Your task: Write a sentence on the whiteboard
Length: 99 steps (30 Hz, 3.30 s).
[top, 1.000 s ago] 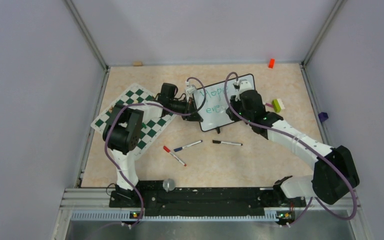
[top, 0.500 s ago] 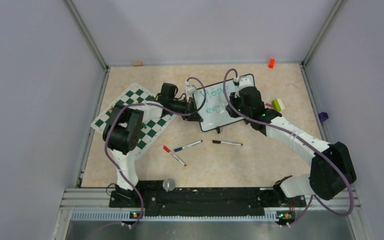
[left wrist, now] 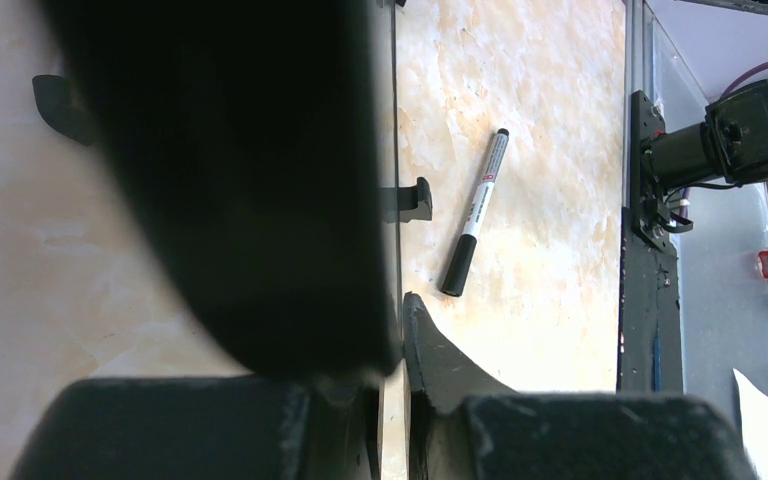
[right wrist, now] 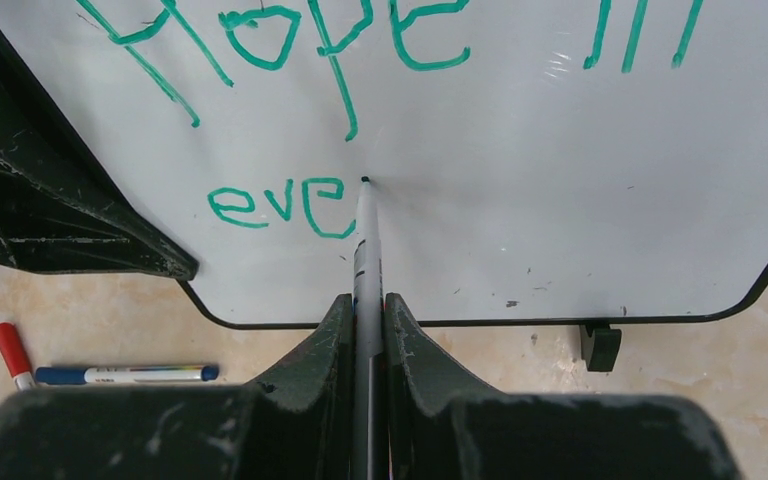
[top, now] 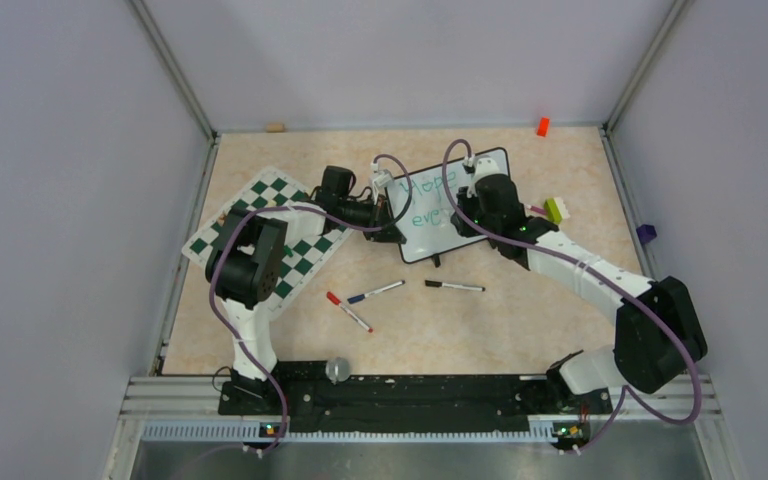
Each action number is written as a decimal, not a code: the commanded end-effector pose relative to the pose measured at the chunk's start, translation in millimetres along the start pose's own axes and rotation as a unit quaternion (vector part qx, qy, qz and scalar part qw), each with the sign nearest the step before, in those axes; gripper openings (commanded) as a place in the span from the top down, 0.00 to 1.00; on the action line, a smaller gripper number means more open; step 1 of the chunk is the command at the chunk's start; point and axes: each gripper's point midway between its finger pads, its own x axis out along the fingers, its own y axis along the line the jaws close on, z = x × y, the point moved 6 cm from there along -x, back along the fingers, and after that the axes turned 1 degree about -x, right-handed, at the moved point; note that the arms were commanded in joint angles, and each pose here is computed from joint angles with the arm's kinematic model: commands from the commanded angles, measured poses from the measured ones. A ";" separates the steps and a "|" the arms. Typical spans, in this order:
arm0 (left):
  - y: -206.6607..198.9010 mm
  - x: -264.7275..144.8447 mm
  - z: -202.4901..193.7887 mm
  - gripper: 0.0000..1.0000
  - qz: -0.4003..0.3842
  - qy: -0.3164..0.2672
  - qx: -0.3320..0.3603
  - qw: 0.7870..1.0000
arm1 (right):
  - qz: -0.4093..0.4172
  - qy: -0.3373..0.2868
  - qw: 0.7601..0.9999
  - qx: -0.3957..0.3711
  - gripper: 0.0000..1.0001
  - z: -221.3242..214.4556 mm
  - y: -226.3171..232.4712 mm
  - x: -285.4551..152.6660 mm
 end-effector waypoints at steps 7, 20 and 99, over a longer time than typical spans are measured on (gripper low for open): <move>-6.7 5.3 -1.1 1.00 -0.009 0.010 0.024 1.000 | -0.026 -0.053 0.998 0.000 1.00 35.7 -4.0 -2.0; -6.6 5.3 -1.7 1.00 -0.009 0.010 0.023 1.000 | -0.025 -0.037 0.999 0.001 1.00 21.4 -6.8 -3.9; -7.2 5.4 -0.9 1.00 -0.009 0.010 0.024 1.000 | -0.027 -0.047 0.998 0.011 1.00 29.7 -20.2 -10.9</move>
